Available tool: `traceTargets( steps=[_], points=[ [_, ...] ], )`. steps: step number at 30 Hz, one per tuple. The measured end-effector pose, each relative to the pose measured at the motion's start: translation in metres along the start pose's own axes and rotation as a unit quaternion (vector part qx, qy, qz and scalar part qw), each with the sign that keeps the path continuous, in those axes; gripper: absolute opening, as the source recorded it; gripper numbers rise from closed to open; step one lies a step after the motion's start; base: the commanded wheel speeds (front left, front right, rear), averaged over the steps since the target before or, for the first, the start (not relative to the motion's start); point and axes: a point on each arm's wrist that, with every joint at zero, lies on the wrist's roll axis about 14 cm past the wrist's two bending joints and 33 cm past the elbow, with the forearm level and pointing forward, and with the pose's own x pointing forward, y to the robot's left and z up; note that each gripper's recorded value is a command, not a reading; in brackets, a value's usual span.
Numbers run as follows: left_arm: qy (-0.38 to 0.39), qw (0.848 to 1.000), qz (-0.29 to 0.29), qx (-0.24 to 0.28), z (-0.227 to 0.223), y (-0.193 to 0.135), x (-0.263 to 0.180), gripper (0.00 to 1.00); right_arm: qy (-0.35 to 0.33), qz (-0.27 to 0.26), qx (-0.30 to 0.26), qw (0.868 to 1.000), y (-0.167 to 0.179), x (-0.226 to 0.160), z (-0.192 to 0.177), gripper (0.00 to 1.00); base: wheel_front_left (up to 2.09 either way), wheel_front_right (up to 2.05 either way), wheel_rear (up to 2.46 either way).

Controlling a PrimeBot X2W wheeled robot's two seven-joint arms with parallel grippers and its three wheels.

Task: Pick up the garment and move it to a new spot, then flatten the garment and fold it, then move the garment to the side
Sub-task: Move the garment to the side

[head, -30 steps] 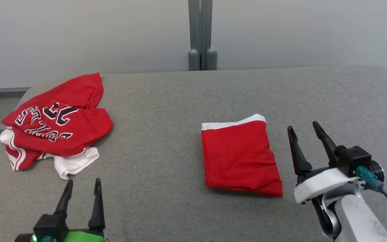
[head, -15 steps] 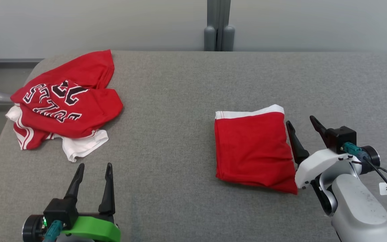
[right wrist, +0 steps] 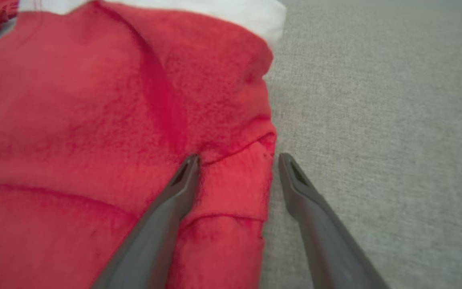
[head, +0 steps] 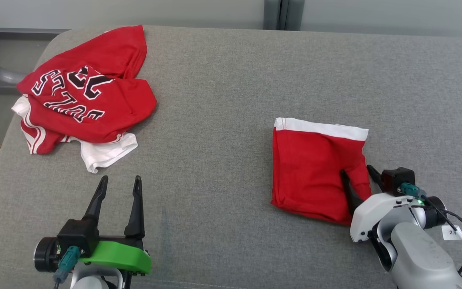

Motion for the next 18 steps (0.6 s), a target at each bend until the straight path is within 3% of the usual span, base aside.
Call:
traceTargets(
  steps=[3,5,6,12,18],
  points=[
    [0.001,1.0,-0.003,0.0,-0.001,-0.002,0.003,1.0,0.017,0.002,0.005,1.0,0.003,0.002,-0.01,1.0,0.0,0.0,0.0],
    [0.003,1.0,-0.005,-0.001,-0.002,-0.004,0.004,1.0,0.023,0.002,0.014,1.0,0.005,0.004,-0.012,0.3,0.0,0.0,0.0],
    [0.003,1.0,-0.006,-0.001,-0.002,-0.005,0.005,1.0,0.025,0.003,0.016,1.0,0.006,0.005,-0.013,0.0,0.0,0.0,0.0],
    [0.0,1.0,-0.009,-0.004,-0.001,-0.007,0.01,1.0,0.027,0.013,0.007,1.0,0.008,0.016,-0.006,0.0,0.0,0.0,0.0],
    [-0.007,1.0,-0.024,-0.003,0.002,-0.016,0.026,1.0,0.007,0.015,-0.036,0.999,-0.012,0.038,0.02,0.0,0.0,0.0,0.0]
  ],
)
